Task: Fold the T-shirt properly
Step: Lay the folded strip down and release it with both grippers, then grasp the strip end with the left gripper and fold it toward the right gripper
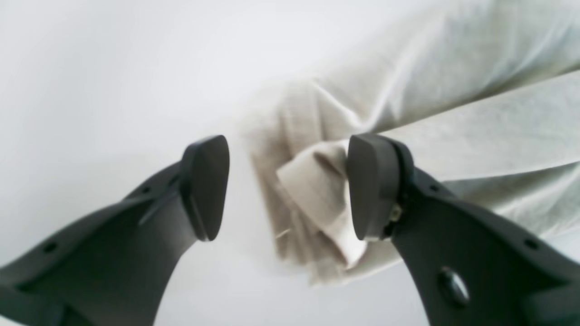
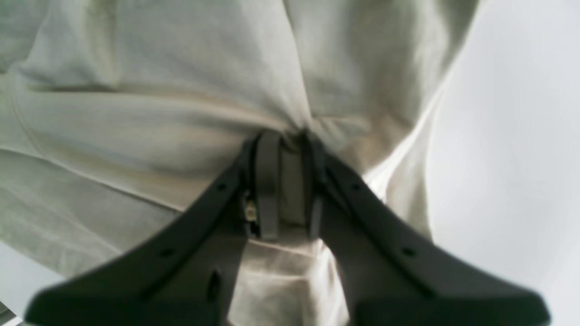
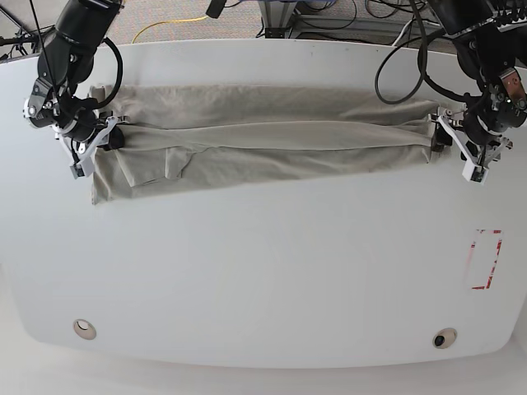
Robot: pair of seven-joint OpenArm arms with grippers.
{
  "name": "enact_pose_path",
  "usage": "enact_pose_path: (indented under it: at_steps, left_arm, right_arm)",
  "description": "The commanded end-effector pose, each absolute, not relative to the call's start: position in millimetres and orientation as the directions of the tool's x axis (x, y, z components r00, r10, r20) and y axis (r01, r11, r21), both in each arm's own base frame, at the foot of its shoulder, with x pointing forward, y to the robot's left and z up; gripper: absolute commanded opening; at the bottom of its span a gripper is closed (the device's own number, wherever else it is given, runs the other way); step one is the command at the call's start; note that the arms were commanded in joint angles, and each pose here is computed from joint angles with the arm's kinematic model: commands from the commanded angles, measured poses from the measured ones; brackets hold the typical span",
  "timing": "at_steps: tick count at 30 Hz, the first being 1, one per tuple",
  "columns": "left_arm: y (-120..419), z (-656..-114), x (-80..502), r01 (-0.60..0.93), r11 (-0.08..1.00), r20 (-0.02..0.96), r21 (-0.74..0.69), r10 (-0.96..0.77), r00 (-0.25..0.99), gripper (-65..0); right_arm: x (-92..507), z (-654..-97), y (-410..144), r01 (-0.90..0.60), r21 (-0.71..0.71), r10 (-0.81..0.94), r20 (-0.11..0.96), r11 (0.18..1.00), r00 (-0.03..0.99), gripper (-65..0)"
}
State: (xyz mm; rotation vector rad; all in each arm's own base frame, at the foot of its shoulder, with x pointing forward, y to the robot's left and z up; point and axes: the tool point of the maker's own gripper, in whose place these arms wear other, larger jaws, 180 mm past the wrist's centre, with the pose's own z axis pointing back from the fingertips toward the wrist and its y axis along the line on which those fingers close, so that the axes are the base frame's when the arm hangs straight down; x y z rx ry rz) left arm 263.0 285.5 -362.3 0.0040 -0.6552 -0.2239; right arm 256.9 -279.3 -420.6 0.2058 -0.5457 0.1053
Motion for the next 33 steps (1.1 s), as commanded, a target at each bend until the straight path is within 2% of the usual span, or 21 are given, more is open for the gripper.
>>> enact_pose_path:
  at_steps: [1, 6, 12, 20, 33]
  left_arm:
    - [295.8, -341.6, 265.4, 0.174, 0.982, 0.645, 0.069, -0.177, 0.744, -26.0]
    - [310.2, -330.8, 254.4, 0.108, 0.994, 0.676, -0.014, -0.07, 0.733, -26.0]
    - [296.6, -356.8, 239.9, 0.124, 0.976, 0.645, -0.18, 0.022, 0.763, -25.8]
    - [295.4, -392.5, 231.7, 0.053, 0.949, 0.589, -0.31, 0.148, 0.794, -25.8]
    - [263.1, -410.2, 242.5, 0.113, 0.92, 0.558, -0.375, 0.127, 0.82, -26.5]
  right_arm:
    - [247.9, -423.8, -294.1, -0.134, 0.118, 0.063, 0.472, 0.984, 0.879, -56.9]
    - [245.6, -425.3, -293.1, -0.133, 0.123, 0.061, 0.468, 0.984, 0.881, -56.9]
    - [244.9, -426.2, -291.8, -0.133, 0.126, 0.059, 0.467, 0.983, 0.882, -56.9]
    - [245.5, -425.9, -291.8, -0.133, 0.126, 0.059, 0.468, 0.983, 0.881, -56.9]
    - [245.5, -425.7, -292.2, -0.131, 0.125, 0.058, 0.469, 0.983, 0.881, -57.1]
